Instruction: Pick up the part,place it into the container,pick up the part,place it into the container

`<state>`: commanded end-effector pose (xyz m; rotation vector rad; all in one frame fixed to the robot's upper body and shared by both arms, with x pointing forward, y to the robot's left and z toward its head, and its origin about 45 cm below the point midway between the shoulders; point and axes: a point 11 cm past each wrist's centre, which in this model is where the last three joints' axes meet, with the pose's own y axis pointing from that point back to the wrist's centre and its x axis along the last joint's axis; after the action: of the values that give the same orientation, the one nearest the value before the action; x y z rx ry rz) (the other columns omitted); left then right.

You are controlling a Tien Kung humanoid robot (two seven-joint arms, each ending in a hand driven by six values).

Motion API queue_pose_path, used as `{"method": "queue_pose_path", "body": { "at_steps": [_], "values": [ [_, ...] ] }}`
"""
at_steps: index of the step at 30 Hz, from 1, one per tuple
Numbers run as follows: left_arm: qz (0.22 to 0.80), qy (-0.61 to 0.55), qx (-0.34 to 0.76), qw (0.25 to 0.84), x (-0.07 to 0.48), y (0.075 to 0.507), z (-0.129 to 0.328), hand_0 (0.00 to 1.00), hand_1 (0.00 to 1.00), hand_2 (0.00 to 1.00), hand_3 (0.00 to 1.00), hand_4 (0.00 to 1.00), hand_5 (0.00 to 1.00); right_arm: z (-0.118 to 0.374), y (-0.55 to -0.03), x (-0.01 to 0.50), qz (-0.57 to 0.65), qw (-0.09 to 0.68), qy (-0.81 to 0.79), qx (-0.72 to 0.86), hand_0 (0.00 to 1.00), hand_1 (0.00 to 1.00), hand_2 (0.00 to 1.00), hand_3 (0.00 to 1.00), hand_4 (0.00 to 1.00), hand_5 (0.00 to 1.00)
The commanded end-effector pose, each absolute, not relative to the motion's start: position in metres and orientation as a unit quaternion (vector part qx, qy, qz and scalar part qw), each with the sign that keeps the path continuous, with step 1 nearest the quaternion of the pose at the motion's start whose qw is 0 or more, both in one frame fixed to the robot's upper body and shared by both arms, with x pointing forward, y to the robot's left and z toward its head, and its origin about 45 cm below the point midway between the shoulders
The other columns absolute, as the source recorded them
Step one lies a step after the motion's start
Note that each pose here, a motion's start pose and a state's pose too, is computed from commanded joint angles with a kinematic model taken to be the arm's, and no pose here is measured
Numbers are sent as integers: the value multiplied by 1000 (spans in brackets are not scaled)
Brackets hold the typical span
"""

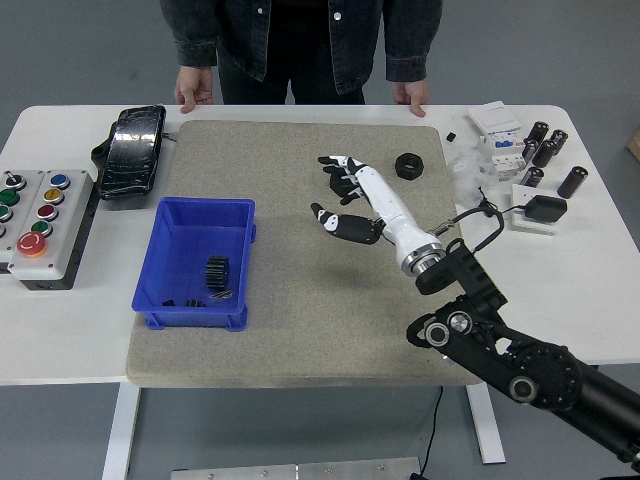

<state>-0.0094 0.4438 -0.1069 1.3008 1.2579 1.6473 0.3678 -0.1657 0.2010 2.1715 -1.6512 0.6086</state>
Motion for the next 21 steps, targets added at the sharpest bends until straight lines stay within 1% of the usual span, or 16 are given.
{"method": "queue_pose_path", "body": {
  "at_steps": [1, 6, 7, 11, 15, 18, 19, 21],
  "values": [
    [634, 481, 499, 342, -8, 445, -107, 615, 514, 542, 639, 615, 417, 201, -170, 368, 209, 166, -588, 763, 596, 732, 779, 785, 712, 162],
    [639, 468, 500, 350, 4, 454, -103, 615, 514, 542, 639, 615, 417, 200, -181, 364, 193, 137, -616, 751, 596, 732, 779, 785, 712, 162],
    [639, 464, 501, 354, 10, 455, -102, 615, 516, 541, 637, 614, 417, 200, -182, 363, 191, 132, -623, 747, 613, 735, 777, 782, 706, 158],
    [645, 449, 494, 373, 38, 457, -98, 615, 516, 541, 637, 614, 417, 198, -192, 360, 187, 132, -640, 733, 613, 735, 777, 782, 706, 158],
    [648, 443, 487, 383, 51, 455, -98, 615, 515, 542, 636, 614, 417, 194, -199, 362, 186, 146, -646, 726, 615, 736, 776, 781, 705, 162],
    [645, 453, 487, 377, 43, 452, -100, 615, 515, 542, 636, 614, 417, 191, -200, 365, 198, 173, -641, 721, 615, 736, 776, 781, 705, 162],
    [642, 458, 489, 373, 39, 450, -101, 616, 515, 541, 635, 612, 414, 192, -200, 366, 207, 186, -637, 719, 617, 738, 790, 806, 705, 164],
    [638, 466, 491, 366, 34, 447, -103, 616, 515, 541, 635, 612, 414, 197, -201, 369, 227, 212, -626, 715, 617, 738, 790, 806, 705, 164]
  ]
}}
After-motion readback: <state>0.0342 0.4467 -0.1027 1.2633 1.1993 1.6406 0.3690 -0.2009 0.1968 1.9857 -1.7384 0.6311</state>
